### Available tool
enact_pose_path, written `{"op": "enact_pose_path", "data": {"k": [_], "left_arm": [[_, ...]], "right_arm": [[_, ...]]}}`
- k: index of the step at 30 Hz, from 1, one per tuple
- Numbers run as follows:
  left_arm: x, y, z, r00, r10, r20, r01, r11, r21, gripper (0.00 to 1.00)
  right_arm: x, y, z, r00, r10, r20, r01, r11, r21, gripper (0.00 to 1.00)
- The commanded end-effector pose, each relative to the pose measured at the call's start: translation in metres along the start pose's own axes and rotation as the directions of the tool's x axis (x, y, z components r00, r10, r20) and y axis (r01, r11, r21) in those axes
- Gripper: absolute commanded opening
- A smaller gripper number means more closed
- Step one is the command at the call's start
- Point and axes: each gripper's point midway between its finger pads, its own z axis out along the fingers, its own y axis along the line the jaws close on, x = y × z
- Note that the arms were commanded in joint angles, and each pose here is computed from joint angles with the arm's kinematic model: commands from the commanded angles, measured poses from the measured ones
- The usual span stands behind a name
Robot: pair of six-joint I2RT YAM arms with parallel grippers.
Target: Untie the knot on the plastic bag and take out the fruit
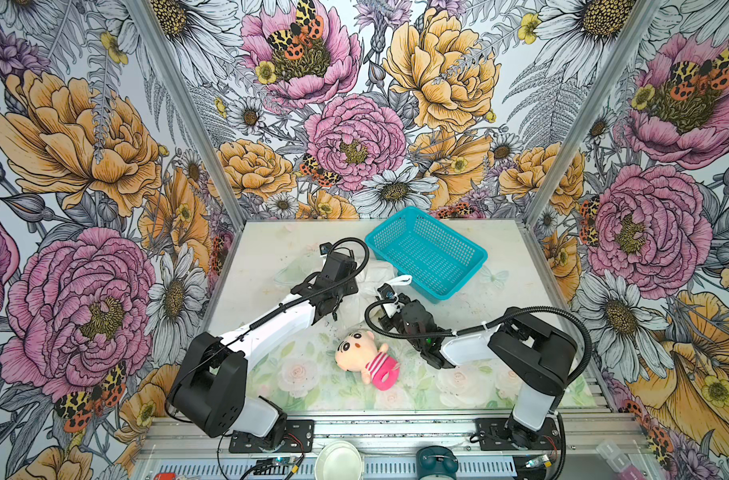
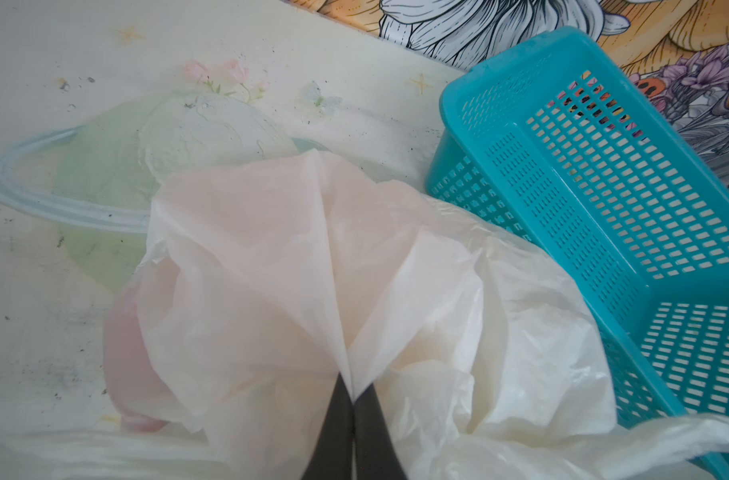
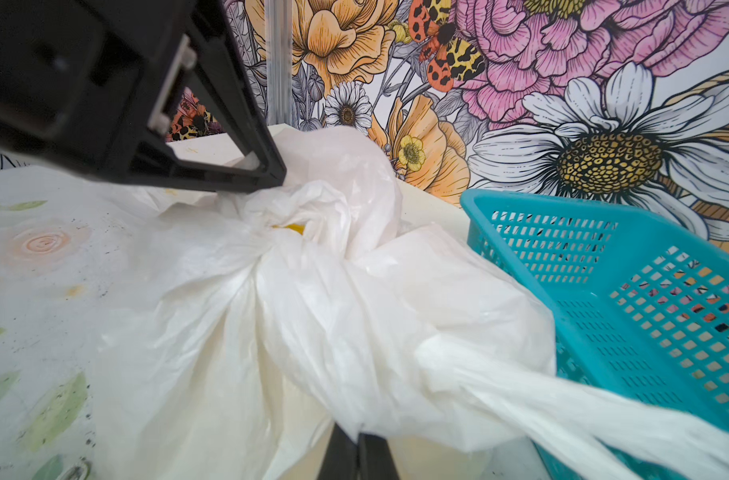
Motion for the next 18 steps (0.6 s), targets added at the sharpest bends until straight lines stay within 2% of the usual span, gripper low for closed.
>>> {"op": "enact_pose_path", "data": {"k": [1, 5, 10, 18], "left_arm": [[0.005, 0.023, -0.007, 0.998, -0.041, 0.037, 0.043, 0.997, -0.060, 0.00], [0.029, 0.027, 0.004, 0.999, -0.040, 0.022, 0.041, 0.998, -0.043, 0.00], [0.032, 0.042, 0.001, 0.998, -0.056, 0.032, 0.058, 0.994, -0.089, 0.00], [0.031, 0.058, 0.000, 0.995, -0.087, 0.048, 0.092, 0.991, -0.100, 0.00]], "right_arm": [[-0.006, 0.000, -0.003, 0.999, 0.007, 0.037, -0.008, 1.000, 0.012, 0.00], [-0.007, 0.003, -0.004, 1.000, 0.011, 0.026, -0.011, 1.000, -0.001, 0.00], [0.000, -0.002, -0.009, 1.000, 0.025, 0.009, -0.025, 0.999, 0.023, 0.00], [0.003, -0.009, -0.004, 1.000, 0.025, -0.008, -0.024, 0.997, 0.075, 0.00]]}}
